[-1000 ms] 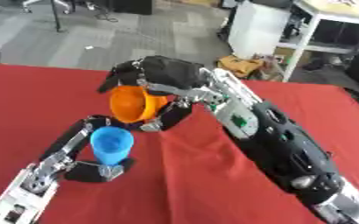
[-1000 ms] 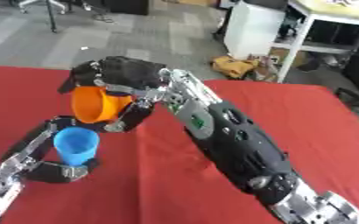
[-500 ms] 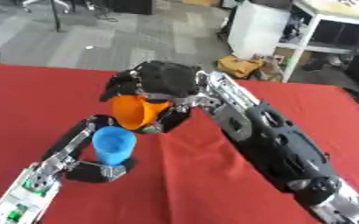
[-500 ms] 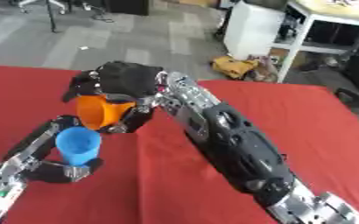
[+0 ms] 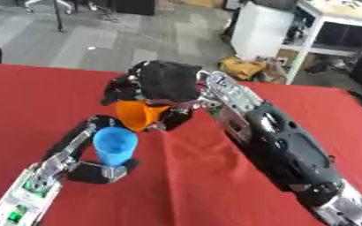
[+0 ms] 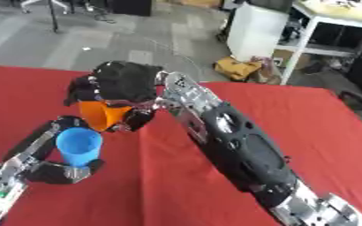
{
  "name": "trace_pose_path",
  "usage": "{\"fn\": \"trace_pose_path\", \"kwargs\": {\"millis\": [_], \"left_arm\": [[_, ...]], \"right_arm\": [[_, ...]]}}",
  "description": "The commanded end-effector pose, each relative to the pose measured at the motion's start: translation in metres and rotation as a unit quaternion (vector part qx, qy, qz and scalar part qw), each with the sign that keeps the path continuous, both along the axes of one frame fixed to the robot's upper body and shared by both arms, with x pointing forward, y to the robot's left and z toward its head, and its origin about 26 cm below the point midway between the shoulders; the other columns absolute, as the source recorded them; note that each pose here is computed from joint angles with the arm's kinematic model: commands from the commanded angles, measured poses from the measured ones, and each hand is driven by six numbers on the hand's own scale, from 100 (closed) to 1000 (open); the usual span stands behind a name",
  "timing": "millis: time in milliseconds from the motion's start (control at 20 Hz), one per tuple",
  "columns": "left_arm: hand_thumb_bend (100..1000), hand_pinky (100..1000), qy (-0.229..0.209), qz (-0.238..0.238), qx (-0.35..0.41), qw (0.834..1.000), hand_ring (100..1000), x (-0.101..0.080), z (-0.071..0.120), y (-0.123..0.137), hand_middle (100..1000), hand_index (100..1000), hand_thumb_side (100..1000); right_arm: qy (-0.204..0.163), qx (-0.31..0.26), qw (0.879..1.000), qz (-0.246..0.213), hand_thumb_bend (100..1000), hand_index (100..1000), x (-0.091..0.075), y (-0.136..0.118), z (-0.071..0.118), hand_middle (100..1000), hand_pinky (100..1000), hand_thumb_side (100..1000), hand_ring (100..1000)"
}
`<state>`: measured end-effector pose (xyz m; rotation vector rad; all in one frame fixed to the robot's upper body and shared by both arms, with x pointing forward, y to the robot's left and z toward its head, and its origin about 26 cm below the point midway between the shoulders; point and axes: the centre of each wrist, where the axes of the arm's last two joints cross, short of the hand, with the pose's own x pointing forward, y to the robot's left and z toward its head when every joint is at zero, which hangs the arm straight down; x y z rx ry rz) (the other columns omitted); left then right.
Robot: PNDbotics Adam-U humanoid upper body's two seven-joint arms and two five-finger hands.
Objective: Pour the contents of one cup into another cup.
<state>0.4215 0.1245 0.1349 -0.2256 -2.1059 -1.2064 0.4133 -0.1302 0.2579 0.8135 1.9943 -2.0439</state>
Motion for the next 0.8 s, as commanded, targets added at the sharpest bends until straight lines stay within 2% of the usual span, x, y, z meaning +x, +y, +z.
{"fn": "trace_pose_path", "kwargs": {"millis": [50, 200, 350, 550, 800], "left_arm": [[338, 308, -0.011, -0.006, -0.005, 1.0, 449, 0.0024, 0.0119, -0.0037, 476, 649, 100], [338, 308, -0.007, -0.003, -0.002, 1.0, 449, 0.0035, 0.0095, -0.0029, 476, 649, 100], [339, 307, -0.003, 0.001, 0.0, 1.0, 449, 0.005, 0.0073, -0.0019, 476, 649, 100], [340, 307, -0.001, 0.0, 0.001, 1.0, 449, 0.0057, 0.0059, -0.0025, 476, 648, 100], [341, 307, -0.002, -0.004, 0.001, 1.0, 449, 0.0054, 0.0068, -0.0038, 476, 648, 100]], "right_arm": [[-0.045, -0.011, 0.999, 0.001, 299, 889, -0.0058, -0.0032, 0.0192, 799, 634, 100, 522], [-0.062, -0.019, 0.998, 0.0, 300, 891, -0.0085, -0.0023, 0.0219, 806, 652, 100, 529], [-0.076, -0.027, 0.997, -0.005, 299, 892, -0.0097, -0.0018, 0.0232, 810, 612, 100, 530], [-0.091, -0.034, 0.995, -0.005, 300, 892, -0.0113, 0.0001, 0.0246, 813, 614, 100, 531], [-0.098, -0.039, 0.994, -0.006, 300, 891, -0.0105, 0.0011, 0.0225, 813, 610, 100, 529]]}}
